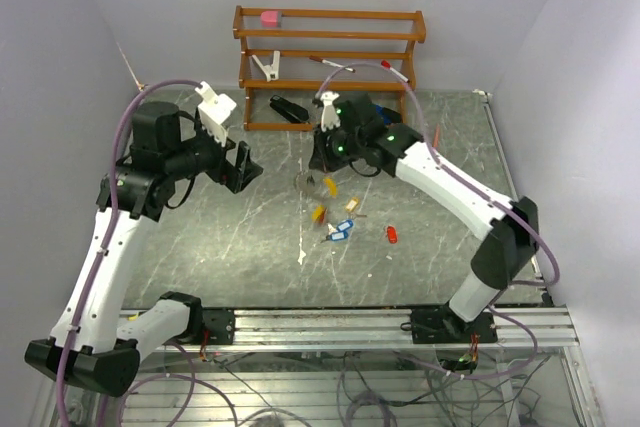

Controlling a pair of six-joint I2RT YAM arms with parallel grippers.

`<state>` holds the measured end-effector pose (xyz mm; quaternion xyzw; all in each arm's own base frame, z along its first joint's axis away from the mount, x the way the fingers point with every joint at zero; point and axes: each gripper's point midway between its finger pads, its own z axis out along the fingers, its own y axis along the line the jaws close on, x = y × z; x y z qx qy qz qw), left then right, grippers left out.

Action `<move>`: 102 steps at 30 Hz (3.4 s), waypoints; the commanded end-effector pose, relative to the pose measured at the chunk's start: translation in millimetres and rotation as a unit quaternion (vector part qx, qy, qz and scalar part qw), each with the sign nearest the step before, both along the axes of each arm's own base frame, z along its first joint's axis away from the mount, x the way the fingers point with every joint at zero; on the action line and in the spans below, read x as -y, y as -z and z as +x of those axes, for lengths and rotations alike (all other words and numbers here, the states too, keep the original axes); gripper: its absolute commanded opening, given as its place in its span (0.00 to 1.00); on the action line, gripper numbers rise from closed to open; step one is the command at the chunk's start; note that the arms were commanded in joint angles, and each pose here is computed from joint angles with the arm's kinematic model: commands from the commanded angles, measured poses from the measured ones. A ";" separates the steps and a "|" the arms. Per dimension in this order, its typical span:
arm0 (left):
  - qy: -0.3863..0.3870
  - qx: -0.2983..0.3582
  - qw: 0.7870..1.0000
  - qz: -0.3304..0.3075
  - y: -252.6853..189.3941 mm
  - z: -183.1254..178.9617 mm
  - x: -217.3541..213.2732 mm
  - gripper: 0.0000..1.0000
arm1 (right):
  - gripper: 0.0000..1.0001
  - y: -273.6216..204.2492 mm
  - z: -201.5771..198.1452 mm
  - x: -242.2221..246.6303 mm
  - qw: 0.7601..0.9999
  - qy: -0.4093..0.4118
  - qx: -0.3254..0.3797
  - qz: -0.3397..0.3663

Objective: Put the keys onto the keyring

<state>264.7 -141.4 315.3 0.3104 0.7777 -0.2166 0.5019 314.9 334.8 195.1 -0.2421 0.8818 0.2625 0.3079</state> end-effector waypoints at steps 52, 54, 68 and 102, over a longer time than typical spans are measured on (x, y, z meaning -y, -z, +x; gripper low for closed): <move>0.243 0.014 0.959 -0.146 -43.9 -48.5 73.3 0.92 | 0.00 -199.0 -80.0 -54.2 0.972 -0.138 0.138 0.131; 0.251 0.017 0.957 -0.146 -45.0 -50.8 73.9 0.91 | 0.00 -201.4 -81.7 -53.4 0.971 -0.141 0.138 0.136; 0.254 0.023 0.956 -0.143 -41.1 -48.7 75.2 0.83 | 0.00 -216.7 -89.6 -55.6 0.966 -0.153 0.138 0.158; 0.249 0.018 0.963 -0.103 -17.2 -44.5 75.5 0.80 | 0.00 -218.6 -94.3 -54.2 0.964 -0.147 0.140 0.171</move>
